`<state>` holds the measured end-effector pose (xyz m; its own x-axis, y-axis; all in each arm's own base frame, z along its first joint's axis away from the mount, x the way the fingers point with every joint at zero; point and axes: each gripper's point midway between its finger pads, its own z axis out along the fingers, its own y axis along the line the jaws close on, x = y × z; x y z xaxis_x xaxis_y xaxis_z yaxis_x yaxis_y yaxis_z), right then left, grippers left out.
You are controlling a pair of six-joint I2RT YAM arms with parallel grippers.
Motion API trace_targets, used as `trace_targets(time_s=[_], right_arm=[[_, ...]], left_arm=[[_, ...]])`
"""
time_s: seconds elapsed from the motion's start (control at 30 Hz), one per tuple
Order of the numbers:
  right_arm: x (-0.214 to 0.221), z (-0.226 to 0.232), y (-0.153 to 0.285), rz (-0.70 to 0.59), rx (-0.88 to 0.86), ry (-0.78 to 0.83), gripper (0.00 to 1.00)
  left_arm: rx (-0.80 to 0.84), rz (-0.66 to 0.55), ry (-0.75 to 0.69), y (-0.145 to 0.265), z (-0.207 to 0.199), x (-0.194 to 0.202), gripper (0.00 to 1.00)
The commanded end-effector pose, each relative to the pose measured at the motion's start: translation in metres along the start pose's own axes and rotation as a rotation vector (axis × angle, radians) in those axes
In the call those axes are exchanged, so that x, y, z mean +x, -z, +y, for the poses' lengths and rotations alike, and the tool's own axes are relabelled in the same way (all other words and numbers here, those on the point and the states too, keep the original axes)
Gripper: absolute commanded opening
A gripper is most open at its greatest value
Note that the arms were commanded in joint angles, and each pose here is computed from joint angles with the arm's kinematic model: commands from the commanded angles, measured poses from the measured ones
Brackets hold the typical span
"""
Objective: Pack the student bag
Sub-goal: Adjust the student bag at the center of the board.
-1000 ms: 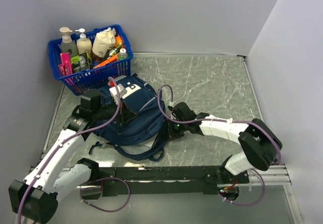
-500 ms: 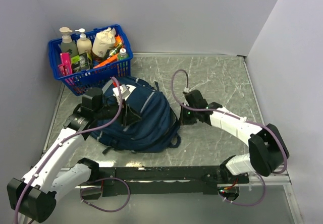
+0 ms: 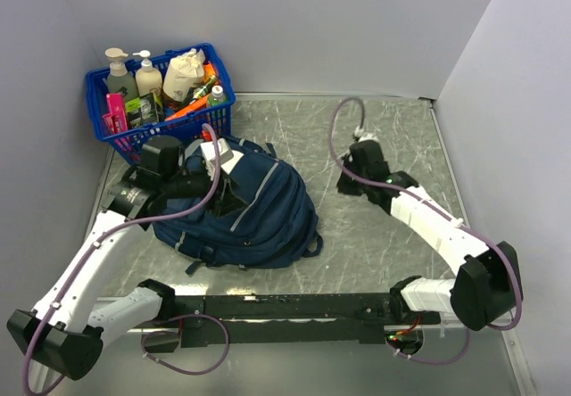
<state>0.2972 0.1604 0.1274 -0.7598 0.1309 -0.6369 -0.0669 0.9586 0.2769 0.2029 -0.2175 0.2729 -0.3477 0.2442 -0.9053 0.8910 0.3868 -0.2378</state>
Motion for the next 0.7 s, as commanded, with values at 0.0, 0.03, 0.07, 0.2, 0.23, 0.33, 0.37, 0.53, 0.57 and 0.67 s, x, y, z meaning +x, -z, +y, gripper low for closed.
trace_targets(time_s=[0.0, 0.03, 0.07, 0.2, 0.23, 0.33, 0.37, 0.53, 0.57, 0.67], right_arm=[[-0.061, -0.014, 0.024, -0.176, 0.115, -0.02, 0.07], [-0.064, -0.004, 0.036, -0.208, 0.085, -0.002, 0.09], [-0.066, 0.01, 0.044, -0.249, 0.045, 0.027, 0.11], [-0.006, 0.075, 0.075, -0.221, -0.074, 0.251, 0.23], [0.004, 0.078, 0.08, -0.195, -0.074, 0.259, 0.3], [0.048, 0.096, 0.096, -0.096, -0.19, 0.299, 0.4], [0.055, 0.098, 0.099, -0.084, -0.208, 0.285, 0.4], [0.076, 0.084, 0.1, -0.047, -0.191, 0.267, 0.38], [0.078, 0.084, 0.1, -0.043, -0.196, 0.266, 0.38], [0.08, 0.085, 0.1, -0.05, -0.213, 0.27, 0.37]], left_arm=[[-0.076, 0.151, -0.049, 0.022, 0.02, 0.032, 0.53], [-0.063, 0.193, -0.059, 0.028, 0.019, 0.04, 0.51], [-0.081, 0.203, -0.045, 0.034, 0.026, 0.042, 0.49], [-0.071, 0.222, 0.003, 0.044, 0.041, 0.05, 0.4], [-0.056, 0.227, -0.028, 0.044, 0.042, 0.053, 0.41], [-0.011, 0.286, -0.112, 0.044, 0.042, 0.077, 0.61], [-0.006, 0.315, -0.142, 0.047, 0.042, 0.086, 0.71], [0.02, 0.302, -0.323, 0.048, 0.04, 0.099, 0.99], [0.028, 0.295, -0.343, 0.047, 0.039, 0.098, 0.99], [0.053, 0.28, -0.408, 0.042, 0.038, 0.095, 0.99]])
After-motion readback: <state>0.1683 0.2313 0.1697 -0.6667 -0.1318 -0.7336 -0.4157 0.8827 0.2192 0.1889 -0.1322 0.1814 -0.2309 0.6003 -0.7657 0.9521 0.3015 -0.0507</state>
